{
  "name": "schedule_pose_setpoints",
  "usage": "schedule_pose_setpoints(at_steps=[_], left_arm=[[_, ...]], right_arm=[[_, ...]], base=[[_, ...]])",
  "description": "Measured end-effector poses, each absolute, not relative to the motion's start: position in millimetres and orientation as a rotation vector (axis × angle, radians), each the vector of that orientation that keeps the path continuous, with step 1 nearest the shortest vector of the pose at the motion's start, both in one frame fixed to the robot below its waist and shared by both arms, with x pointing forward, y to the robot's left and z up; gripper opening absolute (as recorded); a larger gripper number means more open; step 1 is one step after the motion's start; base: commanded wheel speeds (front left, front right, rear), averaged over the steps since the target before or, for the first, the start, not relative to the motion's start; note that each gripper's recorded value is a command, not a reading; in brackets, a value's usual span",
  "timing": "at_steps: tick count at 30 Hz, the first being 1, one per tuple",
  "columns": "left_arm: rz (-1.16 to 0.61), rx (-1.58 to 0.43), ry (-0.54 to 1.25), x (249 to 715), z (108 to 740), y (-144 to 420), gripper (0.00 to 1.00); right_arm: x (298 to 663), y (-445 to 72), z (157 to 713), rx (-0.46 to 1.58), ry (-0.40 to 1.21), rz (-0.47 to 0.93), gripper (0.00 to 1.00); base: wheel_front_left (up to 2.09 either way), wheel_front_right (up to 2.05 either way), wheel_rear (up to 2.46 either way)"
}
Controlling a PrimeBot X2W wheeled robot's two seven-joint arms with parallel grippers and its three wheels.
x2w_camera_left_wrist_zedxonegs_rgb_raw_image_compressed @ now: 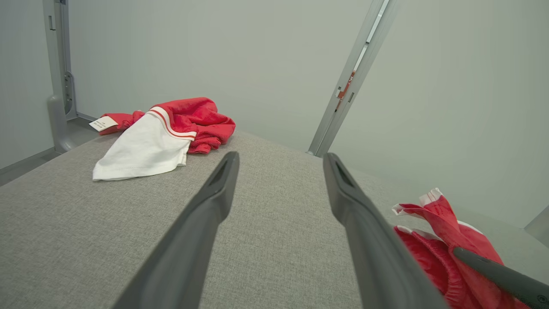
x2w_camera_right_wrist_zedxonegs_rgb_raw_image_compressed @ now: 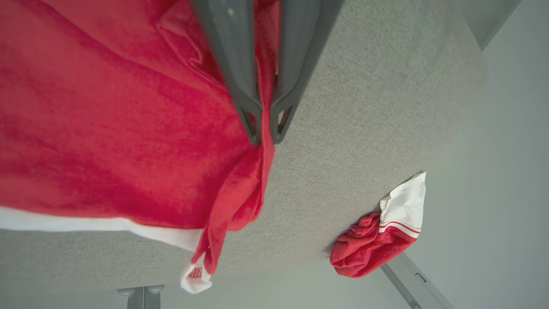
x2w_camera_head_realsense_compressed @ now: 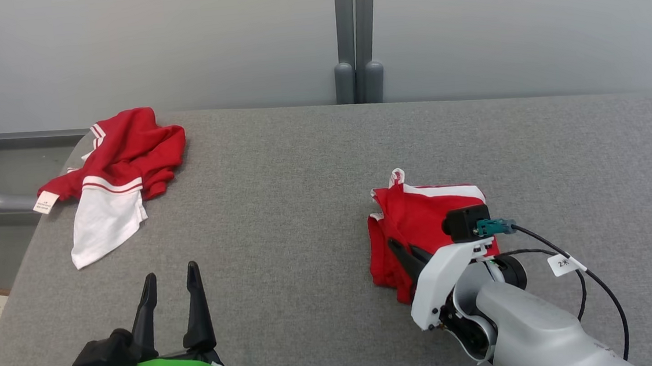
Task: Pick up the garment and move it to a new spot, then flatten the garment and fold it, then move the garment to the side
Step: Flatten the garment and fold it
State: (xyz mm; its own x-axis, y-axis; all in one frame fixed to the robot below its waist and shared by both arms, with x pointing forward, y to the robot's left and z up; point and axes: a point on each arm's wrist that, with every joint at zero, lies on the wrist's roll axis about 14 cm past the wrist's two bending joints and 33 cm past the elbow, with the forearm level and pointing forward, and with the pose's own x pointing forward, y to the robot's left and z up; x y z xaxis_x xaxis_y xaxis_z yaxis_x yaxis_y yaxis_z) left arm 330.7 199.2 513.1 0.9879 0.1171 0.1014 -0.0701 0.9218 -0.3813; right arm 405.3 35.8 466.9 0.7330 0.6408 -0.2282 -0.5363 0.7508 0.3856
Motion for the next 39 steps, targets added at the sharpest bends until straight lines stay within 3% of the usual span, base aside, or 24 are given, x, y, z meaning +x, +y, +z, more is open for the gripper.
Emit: schedule_pose_setpoints(at_steps=[1, 3, 4, 5, 14, 24, 32, 33, 34, 35, 36, 37, 39], left_arm=[[0.097, -0.387, -0.123, 331, 513, 199, 1.0], [0.095, -0.393, -0.121, 331, 513, 198, 1.0], [0.091, -0.394, -0.12, 331, 512, 197, 1.0], [0.087, -0.395, -0.119, 331, 512, 195, 1.0], [0.032, -0.403, -0.112, 337, 514, 177, 1.0], [-0.022, -0.411, -0.099, 341, 514, 157, 1.0], [-0.027, -0.415, -0.09, 342, 512, 155, 1.0], [-0.025, -0.415, -0.089, 342, 511, 155, 1.0], [-0.023, -0.414, -0.089, 342, 511, 156, 1.0], [-0.02, -0.414, -0.088, 342, 511, 157, 1.0], [-0.017, -0.414, -0.087, 341, 510, 158, 1.0], [-0.014, -0.414, -0.087, 341, 510, 159, 1.0], [-0.006, -0.414, -0.087, 341, 509, 161, 1.0]], right_arm=[[404, 37, 467, 0.303, 0.363, 0.661, 0.0], [403, 38, 466, 0.304, 0.364, 0.664, 0.43], [402, 38, 466, 0.304, 0.365, 0.665, 0.95], [401, 38, 467, 0.304, 0.364, 0.667, 1.0], [401, 31, 485, 0.354, 0.295, 0.667, 1.0], [426, -36, 509, 0.427, 0.162, 0.504, 1.0], [432, -65, 501, 0.333, 0.134, 0.443, 1.0], [430, -64, 498, 0.306, 0.139, 0.451, 0.87], [429, -62, 495, 0.282, 0.144, 0.459, 0.58], [427, -58, 490, 0.259, 0.153, 0.469, 0.39], [425, -54, 486, 0.246, 0.164, 0.477, 0.32], [422, -49, 480, 0.235, 0.18, 0.487, 0.18], [417, -38, 471, 0.225, 0.206, 0.508, 0.0]], base=[[0.0, 0.0, 0.0], [0.0, 0.0, 0.0], [0.0, 0.0, 0.0], [0.0, 0.0, 0.0], [0.0, 0.0, 0.0], [0.0, 0.0, 0.0], [0.0, 0.0, 0.0], [0.0, 0.0, 0.0], [0.0, 0.0, 0.0], [0.0, 0.0, 0.0], [0.0, 0.0, 0.0], [0.0, 0.0, 0.0], [0.0, 0.0, 0.0]])
